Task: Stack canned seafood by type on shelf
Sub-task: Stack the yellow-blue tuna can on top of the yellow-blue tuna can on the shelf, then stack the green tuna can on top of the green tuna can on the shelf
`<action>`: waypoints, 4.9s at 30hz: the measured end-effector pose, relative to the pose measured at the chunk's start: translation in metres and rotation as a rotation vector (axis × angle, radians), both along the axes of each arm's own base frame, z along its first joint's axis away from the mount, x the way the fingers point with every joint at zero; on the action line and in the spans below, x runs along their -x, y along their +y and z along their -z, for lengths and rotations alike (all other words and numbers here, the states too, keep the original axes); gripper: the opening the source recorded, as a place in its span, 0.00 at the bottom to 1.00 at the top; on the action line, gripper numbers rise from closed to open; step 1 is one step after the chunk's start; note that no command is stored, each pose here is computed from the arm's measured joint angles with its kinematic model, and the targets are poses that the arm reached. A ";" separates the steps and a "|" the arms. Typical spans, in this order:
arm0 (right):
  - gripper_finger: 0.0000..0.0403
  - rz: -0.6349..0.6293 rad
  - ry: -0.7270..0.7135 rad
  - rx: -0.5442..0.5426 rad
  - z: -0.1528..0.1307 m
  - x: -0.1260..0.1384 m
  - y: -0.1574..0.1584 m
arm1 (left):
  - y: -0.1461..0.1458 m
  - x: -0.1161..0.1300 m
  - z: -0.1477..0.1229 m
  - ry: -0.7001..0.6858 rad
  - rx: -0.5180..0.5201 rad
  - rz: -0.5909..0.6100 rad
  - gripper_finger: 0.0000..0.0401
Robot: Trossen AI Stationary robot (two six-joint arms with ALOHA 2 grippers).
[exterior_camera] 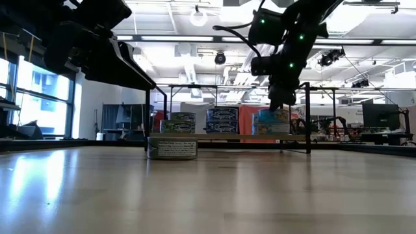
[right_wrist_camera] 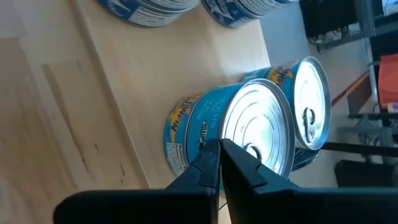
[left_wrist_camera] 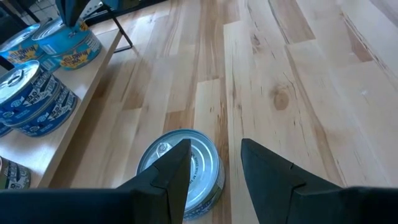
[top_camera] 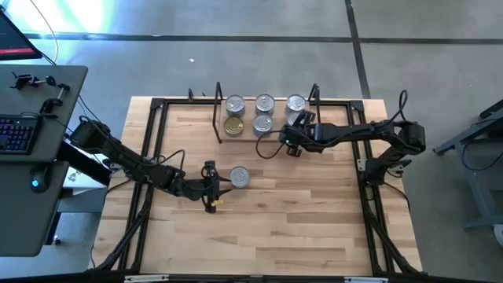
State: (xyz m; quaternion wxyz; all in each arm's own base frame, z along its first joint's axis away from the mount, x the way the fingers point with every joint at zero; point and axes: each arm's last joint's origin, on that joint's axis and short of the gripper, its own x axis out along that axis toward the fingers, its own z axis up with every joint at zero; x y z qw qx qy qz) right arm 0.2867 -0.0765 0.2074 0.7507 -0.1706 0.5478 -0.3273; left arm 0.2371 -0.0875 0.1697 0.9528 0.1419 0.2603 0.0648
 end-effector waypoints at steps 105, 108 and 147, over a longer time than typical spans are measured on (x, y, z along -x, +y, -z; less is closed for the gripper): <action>0.30 -0.335 -1.072 -0.380 0.048 0.047 0.172 | 0.048 -0.055 0.062 0.119 -0.182 0.435 0.18; 0.30 -0.335 -1.072 -0.379 0.048 0.047 0.172 | 0.046 -0.071 0.067 0.090 -0.168 0.423 0.12; 0.30 -0.295 -1.052 -0.408 0.067 0.043 0.174 | 0.064 -0.089 0.026 0.247 -0.413 0.645 0.44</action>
